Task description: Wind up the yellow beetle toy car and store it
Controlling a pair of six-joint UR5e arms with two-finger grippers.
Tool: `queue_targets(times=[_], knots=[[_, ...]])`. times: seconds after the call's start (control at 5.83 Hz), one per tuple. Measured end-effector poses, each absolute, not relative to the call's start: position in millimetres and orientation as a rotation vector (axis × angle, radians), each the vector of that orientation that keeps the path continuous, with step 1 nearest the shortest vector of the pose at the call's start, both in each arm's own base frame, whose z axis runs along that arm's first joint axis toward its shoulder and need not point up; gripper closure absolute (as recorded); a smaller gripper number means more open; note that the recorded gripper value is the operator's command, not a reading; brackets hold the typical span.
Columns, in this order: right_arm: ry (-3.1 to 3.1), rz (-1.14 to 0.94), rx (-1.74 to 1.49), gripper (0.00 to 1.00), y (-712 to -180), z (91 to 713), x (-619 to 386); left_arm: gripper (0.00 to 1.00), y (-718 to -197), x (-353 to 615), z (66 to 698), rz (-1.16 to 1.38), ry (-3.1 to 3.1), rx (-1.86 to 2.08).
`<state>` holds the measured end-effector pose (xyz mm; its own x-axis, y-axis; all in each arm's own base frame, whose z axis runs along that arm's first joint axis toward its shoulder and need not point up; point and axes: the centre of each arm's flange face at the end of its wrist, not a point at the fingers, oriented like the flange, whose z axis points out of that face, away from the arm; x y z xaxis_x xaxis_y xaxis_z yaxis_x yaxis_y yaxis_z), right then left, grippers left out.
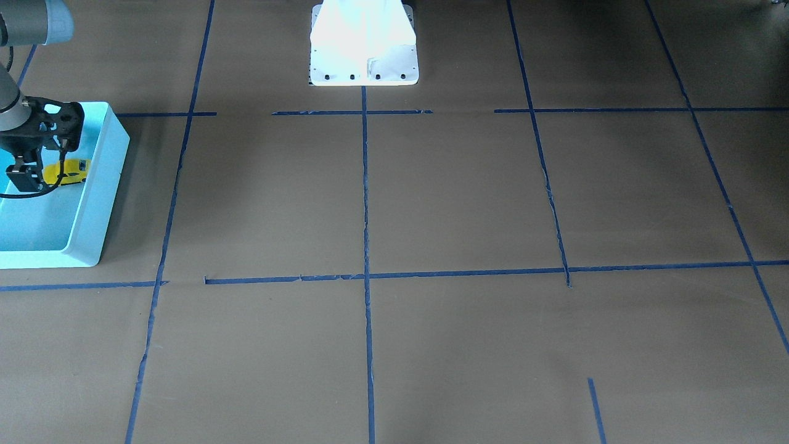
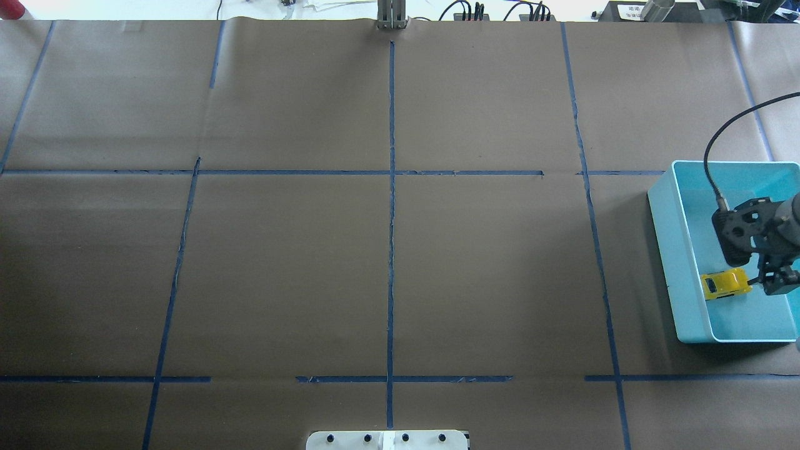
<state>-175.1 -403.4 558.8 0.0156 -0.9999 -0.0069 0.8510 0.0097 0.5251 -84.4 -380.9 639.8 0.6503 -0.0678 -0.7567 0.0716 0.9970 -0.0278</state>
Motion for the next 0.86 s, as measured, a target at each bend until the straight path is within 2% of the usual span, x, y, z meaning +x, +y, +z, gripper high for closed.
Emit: queue_targets(times=[0.34, 0.69, 0.86], knots=[[-0.502, -1.205, 0.39, 0.0, -443.9, 554.4, -62.0, 0.0, -380.8, -84.4, 641.1, -0.08, 0.859, 0.003], [-0.531, -0.89, 0.337, 0.0, -451.9, 555.9, 24.2, 0.0, -380.6, -84.5, 642.8, -0.081, 0.858, 0.0], [-0.58, -0.657, 0.28, 0.0, -445.2, 563.1, 44.2, 0.0, -380.7, -84.5, 643.7, -0.082, 0.858, -0.001]])
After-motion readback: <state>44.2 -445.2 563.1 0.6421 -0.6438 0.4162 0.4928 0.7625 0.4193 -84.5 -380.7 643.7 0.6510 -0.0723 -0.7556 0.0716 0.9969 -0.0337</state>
